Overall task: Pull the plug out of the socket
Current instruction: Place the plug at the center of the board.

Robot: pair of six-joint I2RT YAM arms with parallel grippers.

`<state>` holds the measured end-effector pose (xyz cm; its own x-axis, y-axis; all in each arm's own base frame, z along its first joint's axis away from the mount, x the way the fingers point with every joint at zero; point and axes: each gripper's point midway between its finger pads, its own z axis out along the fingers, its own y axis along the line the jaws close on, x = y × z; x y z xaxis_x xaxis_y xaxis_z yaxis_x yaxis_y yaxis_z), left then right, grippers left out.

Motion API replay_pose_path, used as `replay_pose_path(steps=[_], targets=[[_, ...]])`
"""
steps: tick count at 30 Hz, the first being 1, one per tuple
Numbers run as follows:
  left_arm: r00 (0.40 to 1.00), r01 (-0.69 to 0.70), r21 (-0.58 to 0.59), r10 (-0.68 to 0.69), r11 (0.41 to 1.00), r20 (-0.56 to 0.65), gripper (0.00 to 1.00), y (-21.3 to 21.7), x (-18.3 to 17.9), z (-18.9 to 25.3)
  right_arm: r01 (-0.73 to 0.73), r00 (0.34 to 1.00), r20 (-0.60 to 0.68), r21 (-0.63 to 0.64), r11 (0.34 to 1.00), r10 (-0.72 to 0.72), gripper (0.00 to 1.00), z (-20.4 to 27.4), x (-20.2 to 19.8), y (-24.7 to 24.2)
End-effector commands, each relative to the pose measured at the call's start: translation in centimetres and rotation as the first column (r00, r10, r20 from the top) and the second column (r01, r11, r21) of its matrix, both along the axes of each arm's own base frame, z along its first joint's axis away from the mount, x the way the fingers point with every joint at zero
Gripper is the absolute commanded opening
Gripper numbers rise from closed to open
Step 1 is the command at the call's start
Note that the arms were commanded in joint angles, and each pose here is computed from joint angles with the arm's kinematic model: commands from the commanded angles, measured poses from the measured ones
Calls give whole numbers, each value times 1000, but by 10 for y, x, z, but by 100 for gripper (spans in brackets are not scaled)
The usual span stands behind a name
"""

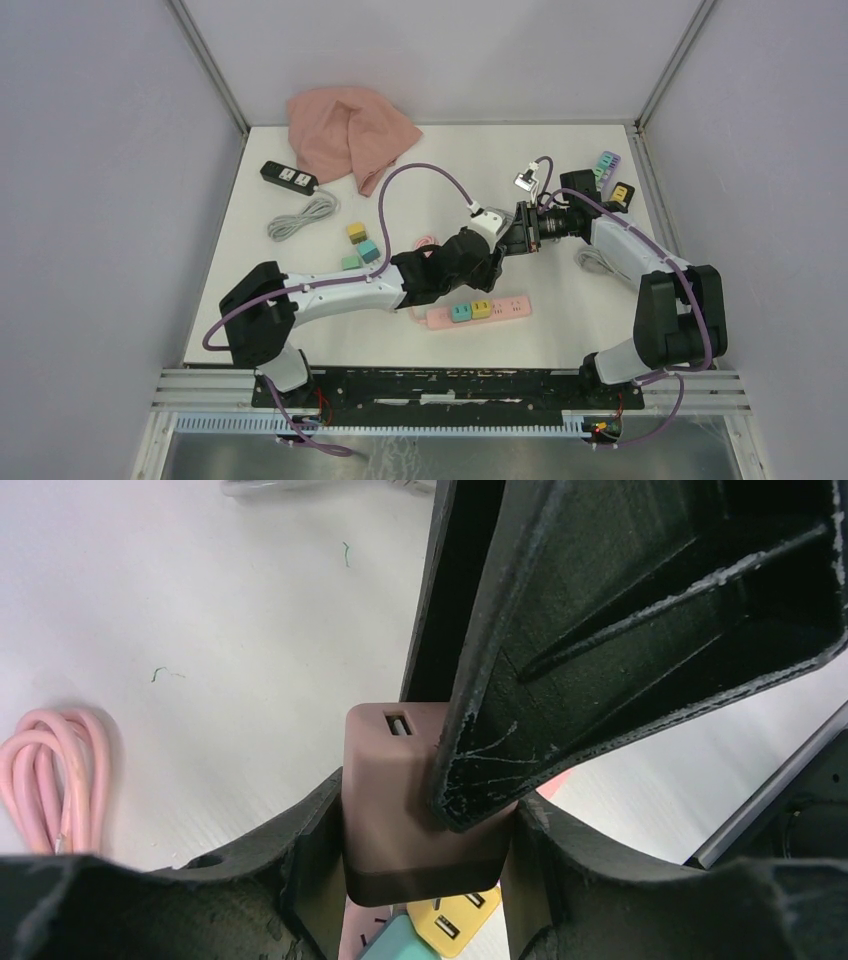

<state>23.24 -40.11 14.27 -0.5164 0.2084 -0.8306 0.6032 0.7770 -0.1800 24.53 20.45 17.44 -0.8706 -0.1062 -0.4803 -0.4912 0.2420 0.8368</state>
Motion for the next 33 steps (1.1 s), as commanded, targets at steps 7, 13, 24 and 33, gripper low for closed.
replay_pose_path(steps=[7,13,24,33], targets=[[992,-70,21,67,997,109,3,38,10,12,-55,990,127,13,998,53,99,17,-6,-3],[965,-252,-14,253,968,76,3,106,31,-7,-49,986,161,-11,999,50,100,16,-6,-5],[677,-736,-135,722,663,-146,9,269,81,-44,-41,985,167,-35,999,46,100,11,-4,-7],[407,-913,-96,894,396,-184,25,331,92,-56,-44,985,168,-33,998,49,100,11,-5,-7]])
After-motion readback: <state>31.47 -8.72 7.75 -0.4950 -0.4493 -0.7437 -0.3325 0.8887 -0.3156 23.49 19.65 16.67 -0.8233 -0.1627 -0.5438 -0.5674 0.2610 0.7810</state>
